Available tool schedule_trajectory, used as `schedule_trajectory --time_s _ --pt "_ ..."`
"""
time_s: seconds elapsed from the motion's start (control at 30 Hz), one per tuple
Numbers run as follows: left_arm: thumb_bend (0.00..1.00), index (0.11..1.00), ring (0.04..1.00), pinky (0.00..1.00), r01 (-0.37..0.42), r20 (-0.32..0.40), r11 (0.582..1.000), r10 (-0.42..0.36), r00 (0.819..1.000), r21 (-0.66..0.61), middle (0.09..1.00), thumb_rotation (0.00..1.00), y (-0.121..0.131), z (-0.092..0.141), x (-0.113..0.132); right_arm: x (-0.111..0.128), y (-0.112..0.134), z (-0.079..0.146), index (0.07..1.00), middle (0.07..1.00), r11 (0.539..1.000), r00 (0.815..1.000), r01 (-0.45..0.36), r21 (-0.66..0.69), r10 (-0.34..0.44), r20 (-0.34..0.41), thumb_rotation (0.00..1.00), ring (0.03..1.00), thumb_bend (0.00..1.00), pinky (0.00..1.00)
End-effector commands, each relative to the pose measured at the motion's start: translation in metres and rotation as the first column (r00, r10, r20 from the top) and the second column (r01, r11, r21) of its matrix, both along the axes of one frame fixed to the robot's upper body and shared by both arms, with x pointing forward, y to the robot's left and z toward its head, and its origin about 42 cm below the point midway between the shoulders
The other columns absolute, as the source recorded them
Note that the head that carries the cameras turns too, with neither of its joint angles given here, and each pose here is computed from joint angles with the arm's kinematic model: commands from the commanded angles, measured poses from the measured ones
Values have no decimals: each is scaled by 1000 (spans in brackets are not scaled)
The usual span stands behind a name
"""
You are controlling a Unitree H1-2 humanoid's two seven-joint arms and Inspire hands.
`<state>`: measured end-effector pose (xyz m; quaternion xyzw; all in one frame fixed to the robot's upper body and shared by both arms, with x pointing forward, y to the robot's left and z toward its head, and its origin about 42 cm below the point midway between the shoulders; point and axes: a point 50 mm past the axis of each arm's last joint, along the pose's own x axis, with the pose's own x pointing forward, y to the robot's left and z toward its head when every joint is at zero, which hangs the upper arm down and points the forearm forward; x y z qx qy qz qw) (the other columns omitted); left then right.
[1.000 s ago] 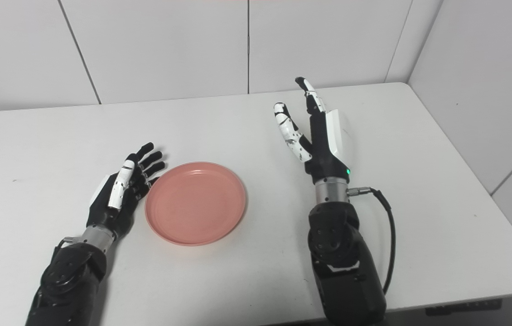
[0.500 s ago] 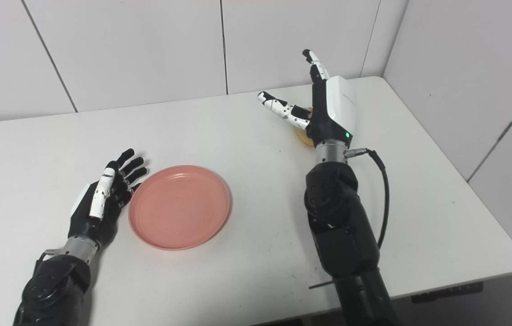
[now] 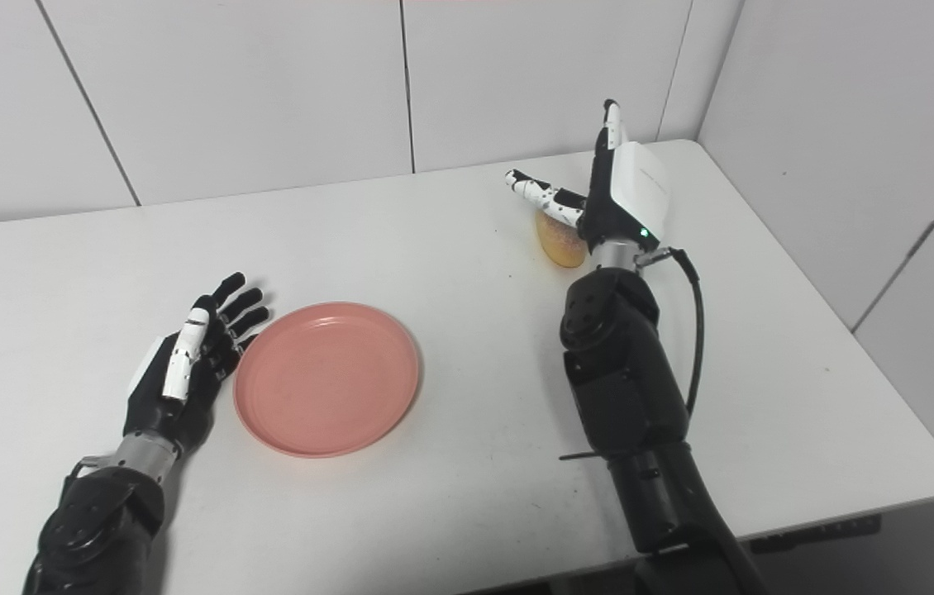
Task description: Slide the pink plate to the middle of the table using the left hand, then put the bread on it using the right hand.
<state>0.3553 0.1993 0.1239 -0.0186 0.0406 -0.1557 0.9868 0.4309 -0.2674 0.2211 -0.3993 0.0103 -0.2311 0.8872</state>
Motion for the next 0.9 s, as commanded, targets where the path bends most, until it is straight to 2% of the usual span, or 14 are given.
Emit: schedule_trajectory --time_s 0.0,0.27,0.33,0.43,0.6,0.87 --pt "345 897 891 892 14 -30 1000 -13 999 16 901 1000 1 -2 -2 13 -5 28 1000 992 1000 998 6 -18 -5 67 597 955 919 835" --pt "347 893 886 885 8 -34 1000 -8 999 17 897 1000 3 -2 -2 27 -10 15 1000 1000 999 999 41 -32 -40 12 595 995 949 853" --pt "351 895 887 886 10 -36 1000 -9 999 16 899 1000 3 -2 -2 30 -12 12 1000 1000 996 999 49 -71 -50 -11 634 1000 958 940" --pt "354 897 889 888 15 -36 1000 -14 999 19 900 1000 4 -2 -2 35 -13 8 1000 1000 993 997 59 -100 -63 -38 650 1000 961 980" --pt "354 897 890 888 18 -36 1000 -17 999 20 900 1000 4 -2 -2 39 -12 1 1000 1000 993 995 71 -89 -77 -68 624 1000 979 985" --pt "362 893 888 887 23 -42 1000 -22 999 20 897 1000 6 -2 -3 41 -3 -4 1000 1000 995 993 45 -90 -54 -102 620 1000 991 961"
